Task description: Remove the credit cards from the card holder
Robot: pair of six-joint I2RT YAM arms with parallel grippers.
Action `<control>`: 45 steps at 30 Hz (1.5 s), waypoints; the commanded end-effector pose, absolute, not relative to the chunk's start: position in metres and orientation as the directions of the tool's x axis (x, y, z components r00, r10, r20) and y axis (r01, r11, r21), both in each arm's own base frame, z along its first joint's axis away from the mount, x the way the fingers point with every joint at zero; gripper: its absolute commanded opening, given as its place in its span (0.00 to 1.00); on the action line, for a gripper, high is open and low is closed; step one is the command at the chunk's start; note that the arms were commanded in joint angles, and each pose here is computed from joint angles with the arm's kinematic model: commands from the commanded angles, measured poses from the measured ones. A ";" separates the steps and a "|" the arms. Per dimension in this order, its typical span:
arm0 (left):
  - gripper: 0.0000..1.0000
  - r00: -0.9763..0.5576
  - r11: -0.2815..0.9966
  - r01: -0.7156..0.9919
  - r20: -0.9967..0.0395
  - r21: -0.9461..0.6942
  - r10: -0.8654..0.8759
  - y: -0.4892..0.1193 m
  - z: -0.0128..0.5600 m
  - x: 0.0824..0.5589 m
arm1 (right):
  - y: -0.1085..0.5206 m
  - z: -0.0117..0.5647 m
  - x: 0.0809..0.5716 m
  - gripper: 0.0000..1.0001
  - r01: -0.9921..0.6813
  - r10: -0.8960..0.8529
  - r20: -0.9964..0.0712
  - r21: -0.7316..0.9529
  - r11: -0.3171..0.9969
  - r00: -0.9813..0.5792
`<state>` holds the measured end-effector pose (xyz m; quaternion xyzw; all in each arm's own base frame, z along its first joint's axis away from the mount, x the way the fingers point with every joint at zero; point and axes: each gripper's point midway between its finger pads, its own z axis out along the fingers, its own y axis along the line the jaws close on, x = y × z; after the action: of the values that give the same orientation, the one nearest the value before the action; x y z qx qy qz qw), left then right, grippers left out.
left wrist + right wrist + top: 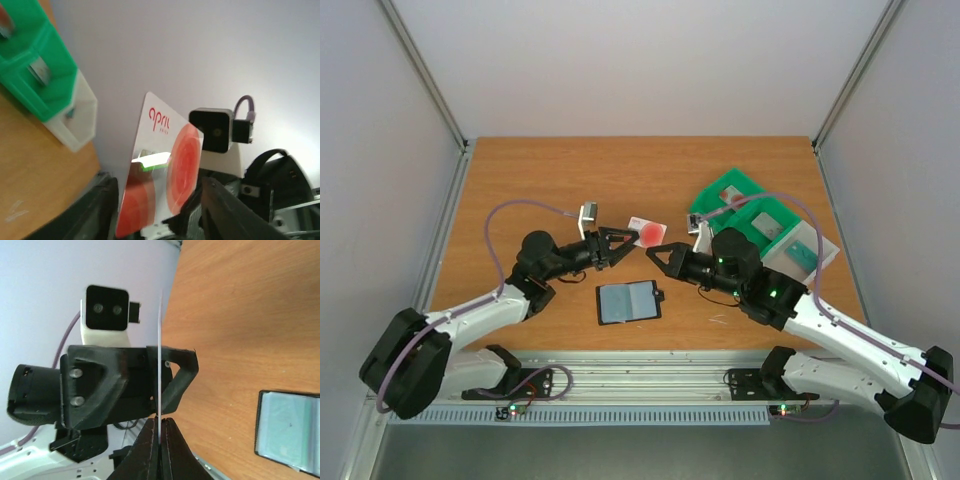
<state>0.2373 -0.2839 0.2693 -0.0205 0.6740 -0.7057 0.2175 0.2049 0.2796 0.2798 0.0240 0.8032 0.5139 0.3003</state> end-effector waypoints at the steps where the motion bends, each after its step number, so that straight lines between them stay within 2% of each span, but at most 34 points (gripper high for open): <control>1: 0.31 -0.901 -0.111 0.351 -0.303 -0.930 -0.311 -0.289 0.295 0.234 | 0.291 0.284 0.198 0.01 -0.282 0.316 -0.423 0.869 0.406 -0.849; 4: 0.04 -0.915 -0.154 0.310 -0.250 -0.938 -0.316 -0.290 0.287 0.239 | 0.291 0.281 0.198 0.05 -0.287 0.304 -0.434 0.859 0.424 -0.848; 5: 0.01 -0.918 -0.171 0.306 -0.243 -0.937 -0.313 -0.291 0.285 0.240 | 0.288 0.279 0.198 0.11 -0.283 0.305 -0.435 0.855 0.435 -0.847; 7: 0.00 -0.929 -0.212 0.288 -0.219 -0.934 -0.300 -0.293 0.281 0.242 | 0.281 0.277 0.198 0.23 -0.262 0.323 -0.433 0.850 0.457 -0.842; 10: 0.00 -0.959 -0.226 0.206 -0.150 -0.952 -0.239 -0.301 0.269 0.244 | 0.268 0.270 0.199 0.34 -0.220 0.354 -0.429 0.838 0.500 -0.831; 14: 0.00 -0.956 -0.212 0.220 -0.168 -0.952 -0.240 -0.302 0.264 0.244 | 0.254 0.262 0.202 0.37 -0.135 0.396 -0.400 0.824 0.550 -0.827; 20: 0.00 -0.957 -0.212 0.229 -0.179 -0.950 -0.230 -0.303 0.265 0.243 | 0.247 0.260 0.206 0.33 -0.094 0.437 -0.391 0.822 0.561 -0.810; 24: 0.00 -0.959 -0.215 0.225 -0.177 -0.950 -0.221 -0.302 0.266 0.239 | 0.240 0.256 0.211 0.38 -0.060 0.476 -0.389 0.819 0.571 -0.789; 26: 0.00 -0.958 -0.220 0.227 -0.178 -0.949 -0.224 -0.300 0.268 0.238 | 0.241 0.257 0.212 0.36 -0.060 0.484 -0.386 0.826 0.561 -0.785; 31: 0.00 -0.958 -0.222 0.225 -0.174 -0.949 -0.227 -0.298 0.269 0.235 | 0.253 0.268 0.216 0.23 -0.101 0.489 -0.383 0.856 0.507 -0.784; 37: 0.00 -0.963 -0.210 0.196 -0.148 -0.958 -0.224 -0.297 0.259 0.234 | 0.264 0.268 0.216 0.03 -0.129 0.475 -0.373 0.874 0.469 -0.797; 41: 0.10 -0.961 -0.206 0.200 -0.150 -0.958 -0.232 -0.294 0.258 0.230 | 0.261 0.265 0.218 0.01 -0.130 0.491 -0.378 0.875 0.466 -0.785; 42: 0.15 -0.960 -0.206 0.202 -0.152 -0.958 -0.235 -0.293 0.257 0.230 | 0.261 0.265 0.218 0.01 -0.132 0.492 -0.381 0.875 0.466 -0.783; 45: 0.41 -0.958 -0.200 0.201 -0.150 -0.959 -0.244 -0.291 0.255 0.229 | 0.260 0.264 0.219 0.01 -0.136 0.487 -0.393 0.866 0.481 -0.780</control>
<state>0.2385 -0.2966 0.2385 -0.0455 0.6366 -0.7612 0.1153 0.2160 0.2607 0.2560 0.1117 0.8114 0.4918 0.2954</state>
